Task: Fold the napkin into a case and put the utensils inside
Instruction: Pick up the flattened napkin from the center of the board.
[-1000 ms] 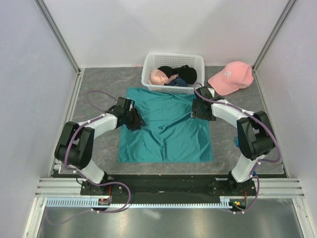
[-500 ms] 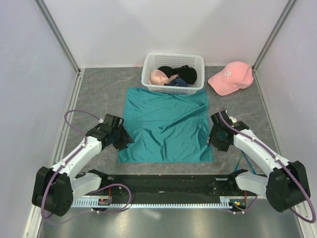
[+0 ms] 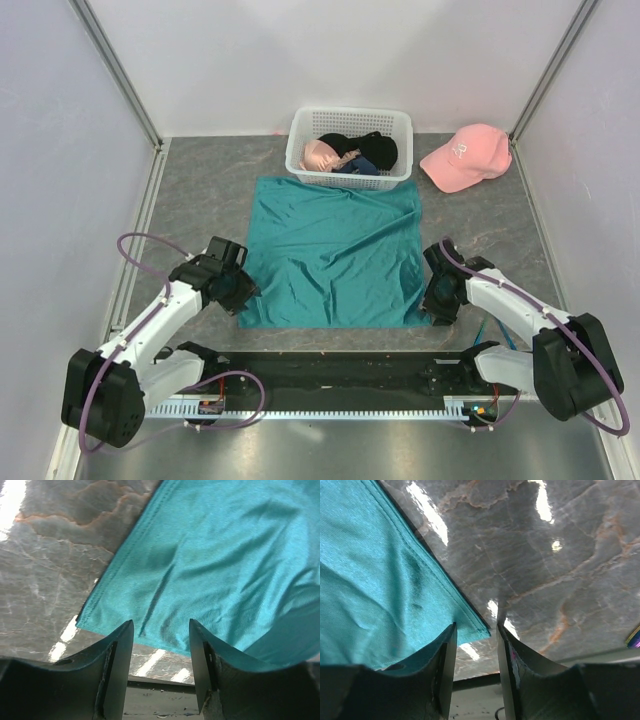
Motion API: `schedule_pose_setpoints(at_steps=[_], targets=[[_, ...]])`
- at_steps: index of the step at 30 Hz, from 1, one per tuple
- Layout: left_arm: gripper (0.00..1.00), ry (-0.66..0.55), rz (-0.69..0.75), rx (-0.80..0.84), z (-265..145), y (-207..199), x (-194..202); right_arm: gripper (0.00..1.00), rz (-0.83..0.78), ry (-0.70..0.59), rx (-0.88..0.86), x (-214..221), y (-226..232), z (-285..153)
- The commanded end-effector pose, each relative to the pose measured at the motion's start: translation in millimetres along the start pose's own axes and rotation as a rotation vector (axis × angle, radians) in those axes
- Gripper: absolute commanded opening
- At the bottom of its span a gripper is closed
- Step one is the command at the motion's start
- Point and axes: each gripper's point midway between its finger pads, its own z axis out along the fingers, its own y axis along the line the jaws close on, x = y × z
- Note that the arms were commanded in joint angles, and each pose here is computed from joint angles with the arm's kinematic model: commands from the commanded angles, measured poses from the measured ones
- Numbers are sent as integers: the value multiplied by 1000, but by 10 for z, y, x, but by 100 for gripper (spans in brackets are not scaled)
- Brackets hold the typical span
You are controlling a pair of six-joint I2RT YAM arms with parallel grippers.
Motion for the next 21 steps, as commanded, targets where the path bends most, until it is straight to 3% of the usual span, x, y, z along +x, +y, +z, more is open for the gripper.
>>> schedule_pose_setpoints(at_steps=[1, 4, 10, 21], targets=[[56, -21, -81, -111, 18, 188, -24, 45, 54, -9, -8, 3, 16, 92], [57, -14, -73, -157, 28, 255, -18, 43, 58, -16, 8, 5, -21, 159], [59, -1, -97, -247, 7, 413, 17, 17, 70, 11, -10, 58, 11, 189], [63, 1, -156, -287, -73, 488, 43, 0, 66, -43, -24, -82, 74, 101]])
